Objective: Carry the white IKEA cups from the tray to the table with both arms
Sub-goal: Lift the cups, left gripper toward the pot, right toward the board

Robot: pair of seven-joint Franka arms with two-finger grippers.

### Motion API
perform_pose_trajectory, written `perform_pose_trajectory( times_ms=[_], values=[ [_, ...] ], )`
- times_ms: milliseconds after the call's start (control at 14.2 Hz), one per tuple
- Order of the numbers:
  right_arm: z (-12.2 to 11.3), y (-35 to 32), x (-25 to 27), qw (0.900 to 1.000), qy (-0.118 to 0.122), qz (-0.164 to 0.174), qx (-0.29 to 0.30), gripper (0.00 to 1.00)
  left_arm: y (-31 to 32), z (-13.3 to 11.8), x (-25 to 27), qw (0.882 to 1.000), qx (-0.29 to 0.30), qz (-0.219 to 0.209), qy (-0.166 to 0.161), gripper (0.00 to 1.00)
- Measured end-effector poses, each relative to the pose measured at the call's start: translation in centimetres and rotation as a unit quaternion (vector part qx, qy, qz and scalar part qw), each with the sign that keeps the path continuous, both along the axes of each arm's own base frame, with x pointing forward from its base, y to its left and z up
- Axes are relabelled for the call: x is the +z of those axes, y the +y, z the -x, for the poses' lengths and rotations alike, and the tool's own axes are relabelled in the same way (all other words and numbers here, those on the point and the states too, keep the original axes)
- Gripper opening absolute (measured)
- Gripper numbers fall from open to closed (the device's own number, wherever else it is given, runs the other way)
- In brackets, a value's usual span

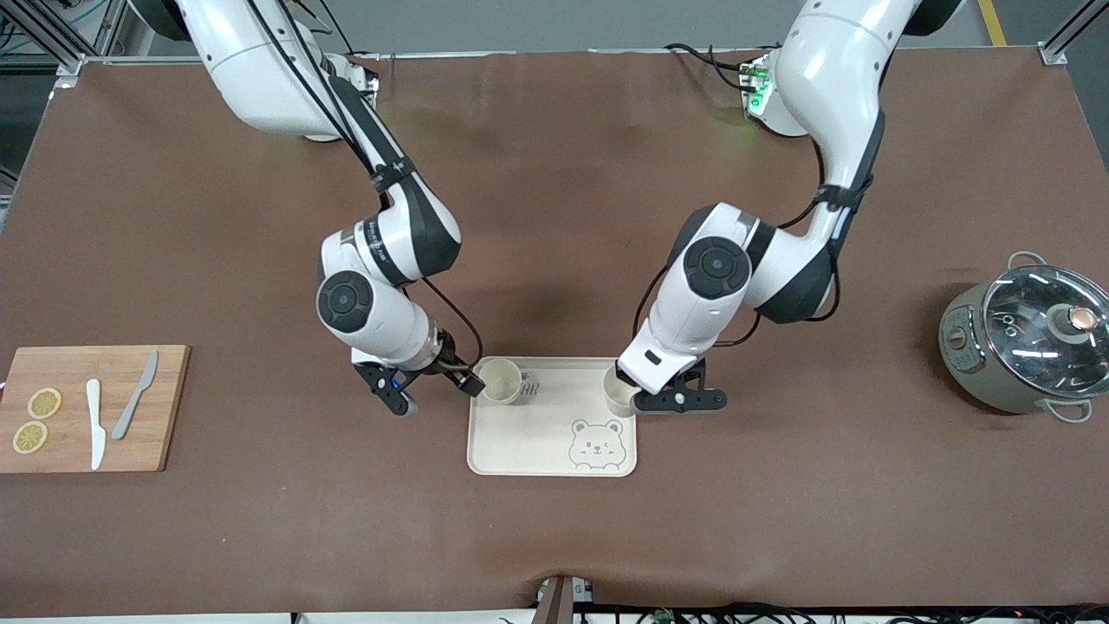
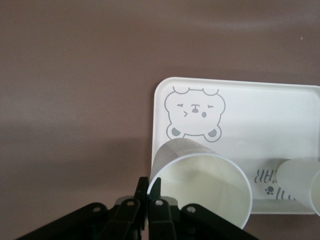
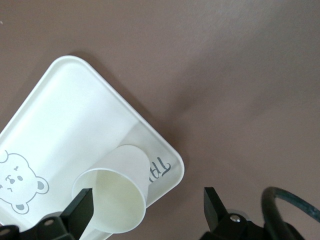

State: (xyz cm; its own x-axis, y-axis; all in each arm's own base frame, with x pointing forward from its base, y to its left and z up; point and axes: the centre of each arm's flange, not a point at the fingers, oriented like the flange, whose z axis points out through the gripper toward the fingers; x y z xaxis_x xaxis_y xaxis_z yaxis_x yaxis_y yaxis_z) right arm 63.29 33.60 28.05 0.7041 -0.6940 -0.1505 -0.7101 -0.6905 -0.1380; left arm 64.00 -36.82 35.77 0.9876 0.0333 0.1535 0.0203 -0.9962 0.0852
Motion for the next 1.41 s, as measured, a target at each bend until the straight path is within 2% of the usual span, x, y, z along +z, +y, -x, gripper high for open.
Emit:
perform_pose_trajectory(
  times_ms=[141,211,352,564,846,916,1128,1410],
  values=[
    [0.1,1.0,-0.5,1.000,-0.003,0.000,-0.003,0.95,2.0,-0.6,3.1,1.000,0.011,-0.010,-0.002,0.04],
    [0.3,1.4,-0.7,1.000,-0.001,0.001,-0.002,0.88,3.6,-1.1,4.3,1.000,0.019,-0.018,-0.005,0.04],
    [0.7,2.2,-1.4,1.000,0.000,0.004,-0.005,0.84,7.2,-2.1,5.8,0.999,0.037,-0.037,-0.004,0.04],
    [1.1,3.3,-2.7,1.000,-0.007,0.010,-0.014,0.49,11.7,-2.7,7.7,0.997,0.050,-0.065,0.011,0.04],
    [1.7,4.4,-3.8,1.000,-0.015,0.026,-0.008,0.07,13.6,-1.3,8.4,0.994,0.044,-0.086,0.043,0.04],
    [1.6,4.4,-3.8,0.999,-0.017,0.027,-0.008,0.03,14.1,-1.1,7.9,0.994,0.046,-0.091,0.050,0.04],
    [0.6,3.4,-2.9,0.999,-0.020,0.029,-0.015,0.03,17.4,-0.4,5.3,0.989,0.062,-0.104,0.080,0.04],
    [-1.1,-1.0,2.0,0.999,0.016,0.043,0.016,0.03,23.9,1.6,1.7,0.987,0.087,-0.100,0.087,0.04]
  ],
)
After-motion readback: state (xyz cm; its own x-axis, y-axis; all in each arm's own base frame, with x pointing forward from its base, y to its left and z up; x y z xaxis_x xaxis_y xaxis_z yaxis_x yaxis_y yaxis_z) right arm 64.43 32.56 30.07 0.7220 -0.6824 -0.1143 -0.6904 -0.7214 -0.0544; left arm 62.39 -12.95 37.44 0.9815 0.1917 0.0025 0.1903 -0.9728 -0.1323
